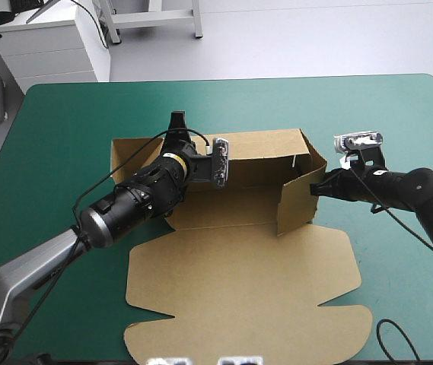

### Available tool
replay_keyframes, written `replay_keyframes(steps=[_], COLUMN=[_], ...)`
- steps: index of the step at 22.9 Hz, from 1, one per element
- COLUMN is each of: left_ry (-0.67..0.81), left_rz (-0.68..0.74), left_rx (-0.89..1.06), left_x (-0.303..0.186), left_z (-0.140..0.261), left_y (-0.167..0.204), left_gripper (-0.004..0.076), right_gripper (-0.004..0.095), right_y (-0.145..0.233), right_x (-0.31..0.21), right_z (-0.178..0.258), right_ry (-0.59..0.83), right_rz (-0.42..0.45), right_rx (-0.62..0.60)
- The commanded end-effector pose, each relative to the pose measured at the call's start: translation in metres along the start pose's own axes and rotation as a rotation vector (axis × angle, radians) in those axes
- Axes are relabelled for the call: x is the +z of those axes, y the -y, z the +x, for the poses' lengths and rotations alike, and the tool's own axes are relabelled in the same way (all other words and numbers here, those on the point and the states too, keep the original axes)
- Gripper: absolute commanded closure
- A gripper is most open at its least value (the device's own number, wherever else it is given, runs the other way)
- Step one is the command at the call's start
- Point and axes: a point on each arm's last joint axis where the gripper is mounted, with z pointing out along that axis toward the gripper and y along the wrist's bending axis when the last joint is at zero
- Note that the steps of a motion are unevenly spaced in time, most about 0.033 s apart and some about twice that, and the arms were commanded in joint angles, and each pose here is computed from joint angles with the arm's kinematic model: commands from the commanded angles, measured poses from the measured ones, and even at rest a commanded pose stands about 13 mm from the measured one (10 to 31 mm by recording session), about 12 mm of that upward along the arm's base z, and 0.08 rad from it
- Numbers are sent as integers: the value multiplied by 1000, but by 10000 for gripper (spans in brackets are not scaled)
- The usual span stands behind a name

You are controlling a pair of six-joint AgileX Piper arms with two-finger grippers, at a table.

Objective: Fold the box

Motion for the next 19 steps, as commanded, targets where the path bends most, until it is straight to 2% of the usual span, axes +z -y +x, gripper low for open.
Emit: replay_keyframes(steps=[1,3,6,9,10,14,19], left_ry=[-59,-70,-79,-83,-85,-94,-86], left_rz=[52,59,64,66,67,72,75], left_rx=[-62,-63,-63,-63,-63,-63,-70], left_x=[-7,-7,-7,-7,-7,-8,-8], left_z=[8,9,10,10,10,11,10], left_y=[2,3,3,3,3,4,4], left_gripper=[731,731,731,731,731,731,731], right_gripper=[921,907,695,429,397,384,362], right_y=[-5,-8,-15,-21,-22,-24,-24], right_x=[-8,-7,-14,-26,-26,-24,-21], right_z=[-7,-3,-2,-4,-4,0,-1], right_ry=[105,92,80,108,111,81,94], right_rz=[-10,-37,-87,-91,-92,-136,-148], right_rx=[-27,-76,-166,-225,-232,-256,-263])
